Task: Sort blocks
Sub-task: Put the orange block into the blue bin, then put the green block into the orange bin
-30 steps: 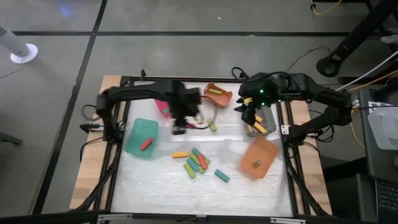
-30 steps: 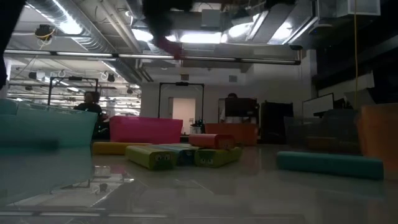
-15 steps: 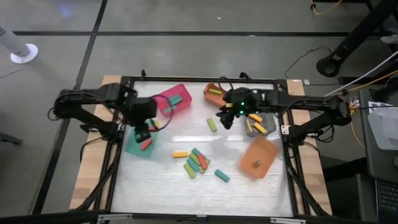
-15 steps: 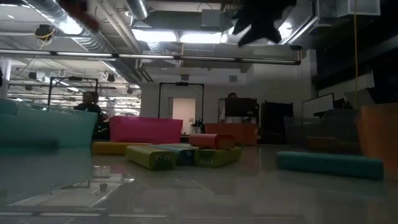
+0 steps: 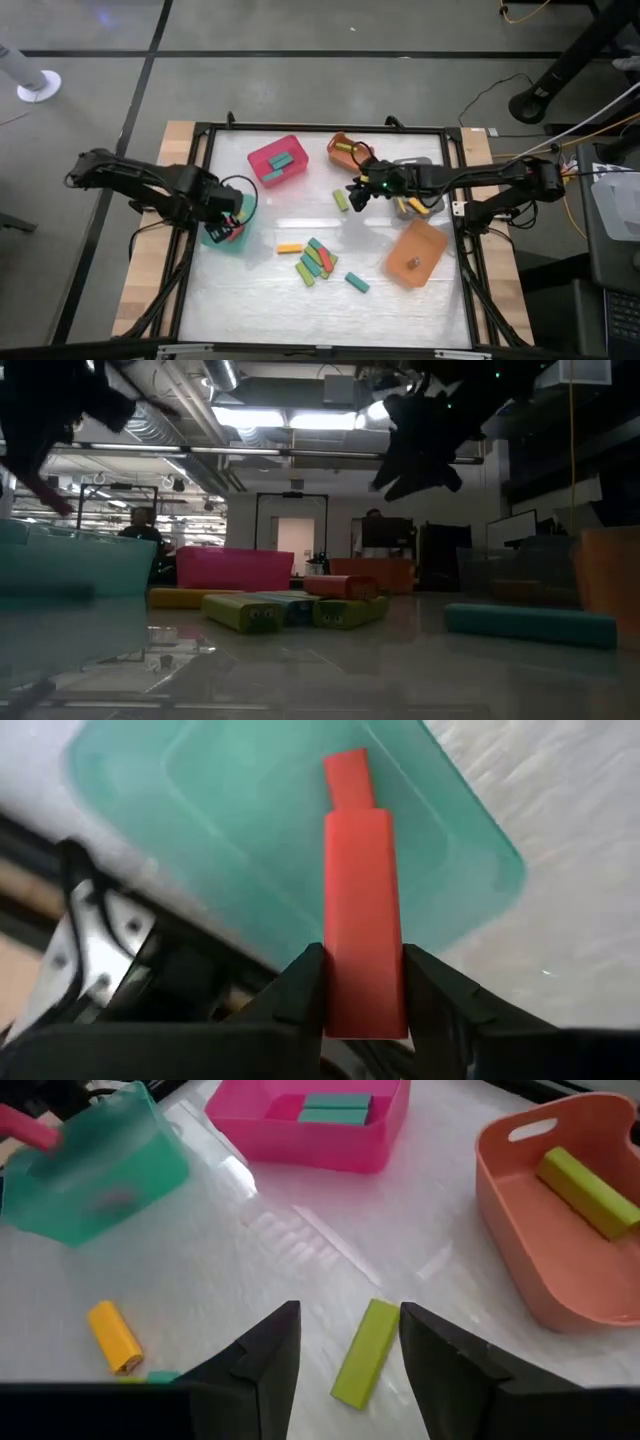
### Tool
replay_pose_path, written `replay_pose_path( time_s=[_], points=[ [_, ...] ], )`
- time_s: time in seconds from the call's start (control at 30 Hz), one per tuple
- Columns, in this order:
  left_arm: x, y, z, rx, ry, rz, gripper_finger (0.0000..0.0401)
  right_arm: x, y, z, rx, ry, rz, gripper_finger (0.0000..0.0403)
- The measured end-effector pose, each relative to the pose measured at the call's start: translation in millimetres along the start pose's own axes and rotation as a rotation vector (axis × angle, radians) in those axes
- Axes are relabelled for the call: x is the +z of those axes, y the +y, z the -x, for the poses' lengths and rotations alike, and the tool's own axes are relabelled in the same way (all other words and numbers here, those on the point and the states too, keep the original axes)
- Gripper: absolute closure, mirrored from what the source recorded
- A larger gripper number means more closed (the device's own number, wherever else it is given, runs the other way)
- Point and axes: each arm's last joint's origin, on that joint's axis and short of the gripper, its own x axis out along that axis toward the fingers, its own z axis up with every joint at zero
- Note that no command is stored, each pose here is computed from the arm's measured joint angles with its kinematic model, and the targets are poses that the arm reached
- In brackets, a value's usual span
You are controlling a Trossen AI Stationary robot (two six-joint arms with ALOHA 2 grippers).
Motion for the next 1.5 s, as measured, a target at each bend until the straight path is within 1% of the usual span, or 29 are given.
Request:
replay_pose_path(
  time_s=[0.13,0.2,0.27,0.37,0.5,0.63,0.8,1.0,1.13,1.2,1.27,1.33,1.4,1.5],
  points=[
    [1.5,0.7,-27.7,0.016,0.016,-0.057,0.0275,-7.3,-0.7,-15.3,-0.023,0.022,0.009,0.0230],
    [0.3,2.8,-38.1,0.037,0.038,-0.056,0.0258,-11.0,0.0,-26.6,-0.028,0.029,0.012,0.0230],
    [-1.3,4.9,-44.3,0.053,0.056,-0.053,0.0242,-15.8,0.0,-38.1,-0.037,0.042,0.016,0.0230],
    [-1.3,4.2,-46.8,0.032,0.061,-0.051,0.0227,-24.6,-1.3,-54.2,-0.062,0.072,0.012,0.0230],
    [-1.4,4.1,-46.7,0.030,0.063,-0.026,0.0223,-37.3,-5.5,-71.3,-0.117,0.119,0.009,0.0230],
    [-1.5,4.3,-46.5,0.029,0.061,-0.013,0.0222,-47.7,-8.2,-85.6,-0.139,0.153,0.017,0.0230],
    [0.1,2.6,-46.5,0.011,0.044,-0.021,0.0221,-54.9,-8.1,-98.9,-0.109,0.168,0.012,0.0230],
    [2.5,0.1,-46.6,-0.015,0.018,-0.039,0.0221,-65.4,-11.7,-110.9,-0.144,0.200,-0.017,0.0230],
    [6.8,-4.2,-46.4,-0.059,-0.027,-0.039,0.0221,-70.9,-13.4,-117.0,-0.162,0.212,-0.011,0.0235],
    [10.0,-7.5,-46.1,-0.092,-0.061,-0.041,0.0221,-71.3,-13.6,-117.2,-0.164,0.213,-0.011,0.0252],
    [14.4,-12.0,-45.2,-0.137,-0.108,-0.047,0.0221,-69.7,-12.8,-117.6,-0.164,0.212,-0.012,0.0280],
    [19.7,-17.2,-43.6,-0.186,-0.170,-0.064,0.0221,-64.6,-9.2,-118.1,-0.154,0.204,-0.013,0.0304],
    [25.6,-23.1,-41.0,-0.242,-0.242,-0.086,0.0221,-57.1,-4.0,-119.8,-0.134,0.194,-0.014,0.0304],
    [33.9,-31.7,-35.8,-0.328,-0.346,-0.118,0.0221,-41.2,6.5,-120.7,-0.100,0.190,0.029,0.0304]
  ],
)
